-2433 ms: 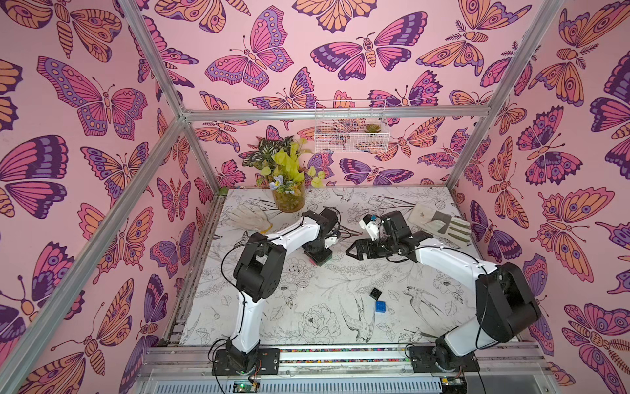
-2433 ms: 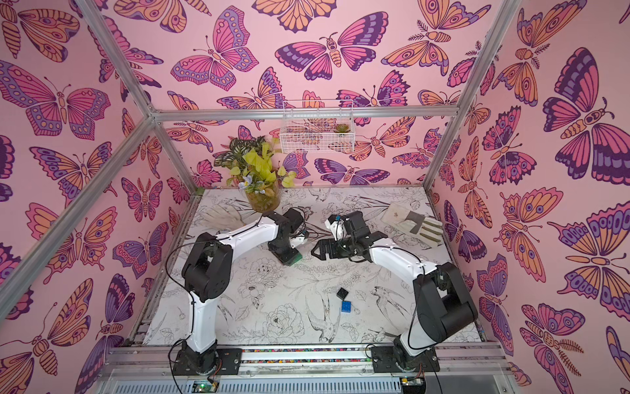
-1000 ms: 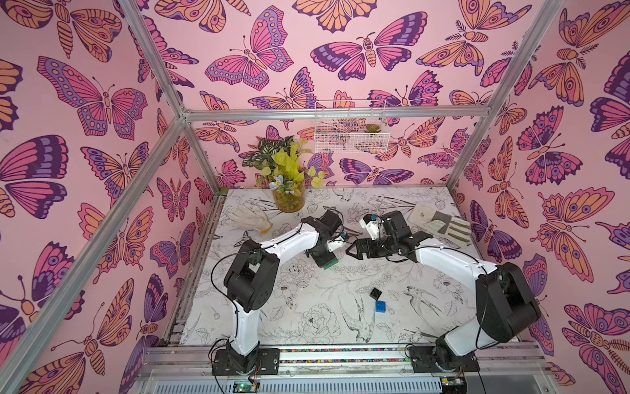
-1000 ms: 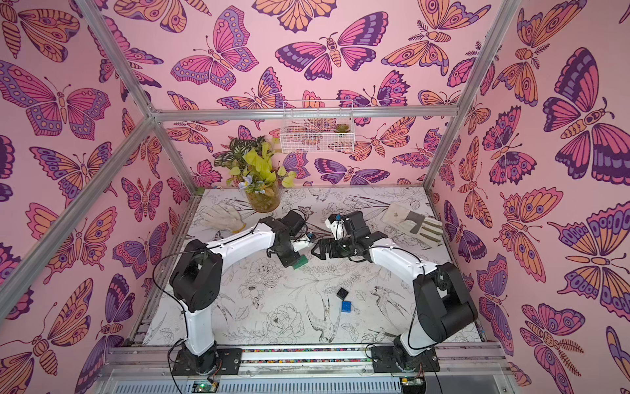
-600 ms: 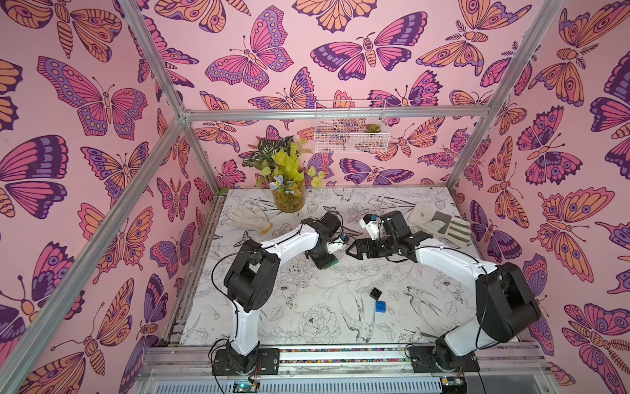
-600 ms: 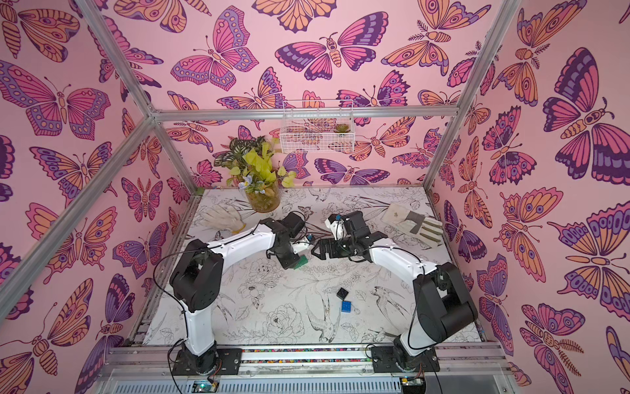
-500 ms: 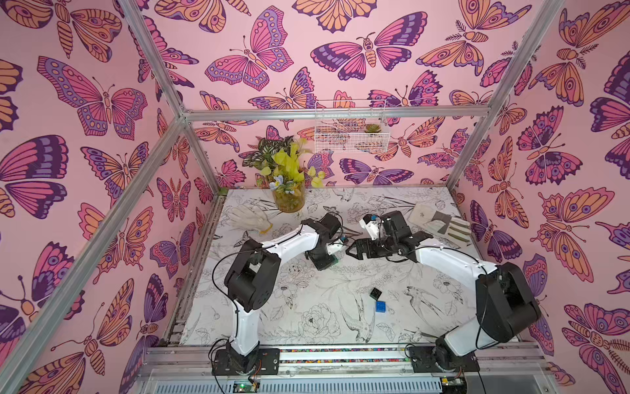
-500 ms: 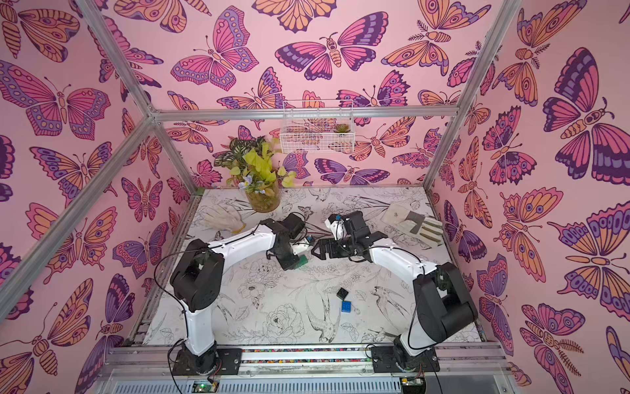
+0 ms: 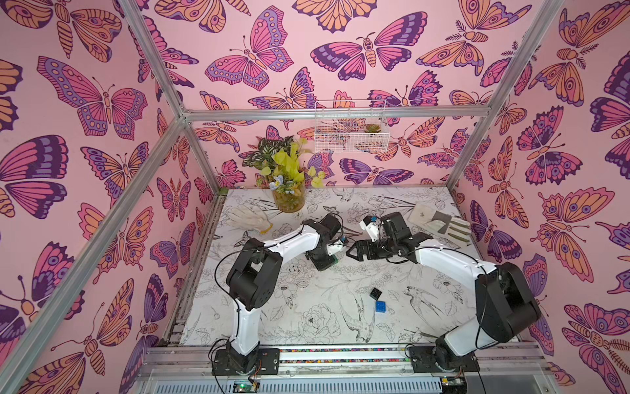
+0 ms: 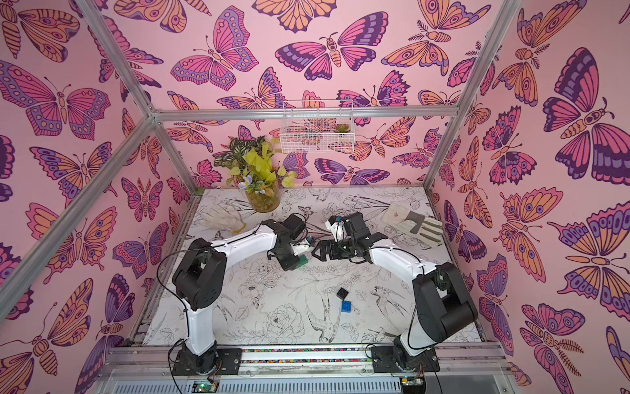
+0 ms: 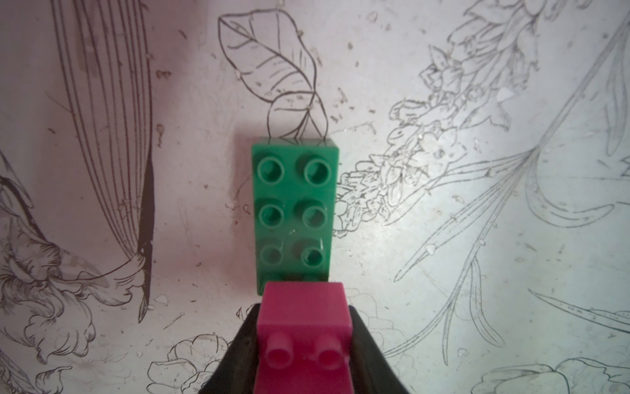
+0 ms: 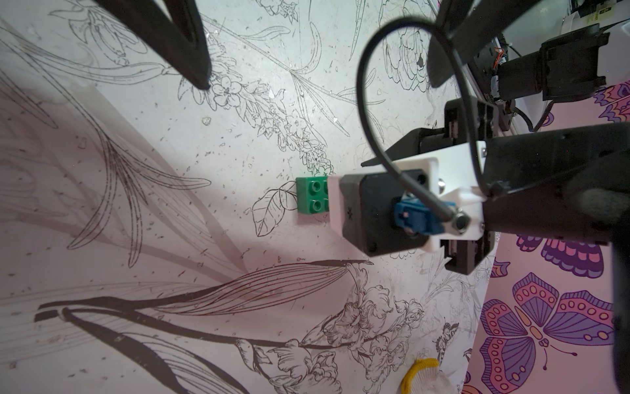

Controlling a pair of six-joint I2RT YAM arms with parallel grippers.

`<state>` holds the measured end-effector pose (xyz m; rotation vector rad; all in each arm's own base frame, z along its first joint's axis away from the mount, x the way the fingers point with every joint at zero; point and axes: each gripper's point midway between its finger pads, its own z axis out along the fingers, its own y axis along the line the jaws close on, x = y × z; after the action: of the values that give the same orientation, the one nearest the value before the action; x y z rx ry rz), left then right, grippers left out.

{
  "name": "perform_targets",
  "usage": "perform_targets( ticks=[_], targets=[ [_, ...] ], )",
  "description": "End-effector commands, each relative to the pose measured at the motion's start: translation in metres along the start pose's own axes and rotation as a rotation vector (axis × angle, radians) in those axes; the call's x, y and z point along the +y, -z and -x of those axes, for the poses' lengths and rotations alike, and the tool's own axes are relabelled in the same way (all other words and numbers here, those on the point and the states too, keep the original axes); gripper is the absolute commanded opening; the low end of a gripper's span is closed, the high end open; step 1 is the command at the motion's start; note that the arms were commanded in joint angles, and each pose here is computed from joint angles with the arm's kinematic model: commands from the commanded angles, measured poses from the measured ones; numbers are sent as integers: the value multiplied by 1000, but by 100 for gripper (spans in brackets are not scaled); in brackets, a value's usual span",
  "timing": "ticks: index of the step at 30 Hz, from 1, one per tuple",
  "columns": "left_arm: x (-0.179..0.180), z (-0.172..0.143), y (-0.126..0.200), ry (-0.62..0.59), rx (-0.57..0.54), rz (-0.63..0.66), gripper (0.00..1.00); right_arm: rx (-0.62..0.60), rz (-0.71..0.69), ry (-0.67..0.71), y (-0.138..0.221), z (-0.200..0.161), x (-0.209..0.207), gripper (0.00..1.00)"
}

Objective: Assemble the letter v with lego
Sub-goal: Assemble the lego brick with the lego brick.

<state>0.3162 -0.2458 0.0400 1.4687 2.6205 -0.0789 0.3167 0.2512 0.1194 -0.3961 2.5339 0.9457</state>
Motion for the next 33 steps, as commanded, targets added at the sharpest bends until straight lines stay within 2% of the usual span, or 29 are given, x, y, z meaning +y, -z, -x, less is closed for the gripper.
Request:
perform_targets(
  ticks=[1, 14, 21, 23, 33],
  targets=[
    [-3, -21, -23, 10, 95, -20, 26, 0, 15, 23, 2, -2, 6, 99],
    [7, -21, -22, 12, 84, 31, 26, -6, 19, 27, 6, 0, 8, 99],
    [6, -28, -37, 17, 135, 10, 25, -5, 17, 33, 8, -1, 9, 99],
    [8, -32, -41, 27, 181, 21, 25, -8, 21, 36, 9, 0, 11, 99],
    [11, -33, -42, 39, 233, 26, 25, -18, 29, 33, 12, 1, 14, 99]
  ],
)
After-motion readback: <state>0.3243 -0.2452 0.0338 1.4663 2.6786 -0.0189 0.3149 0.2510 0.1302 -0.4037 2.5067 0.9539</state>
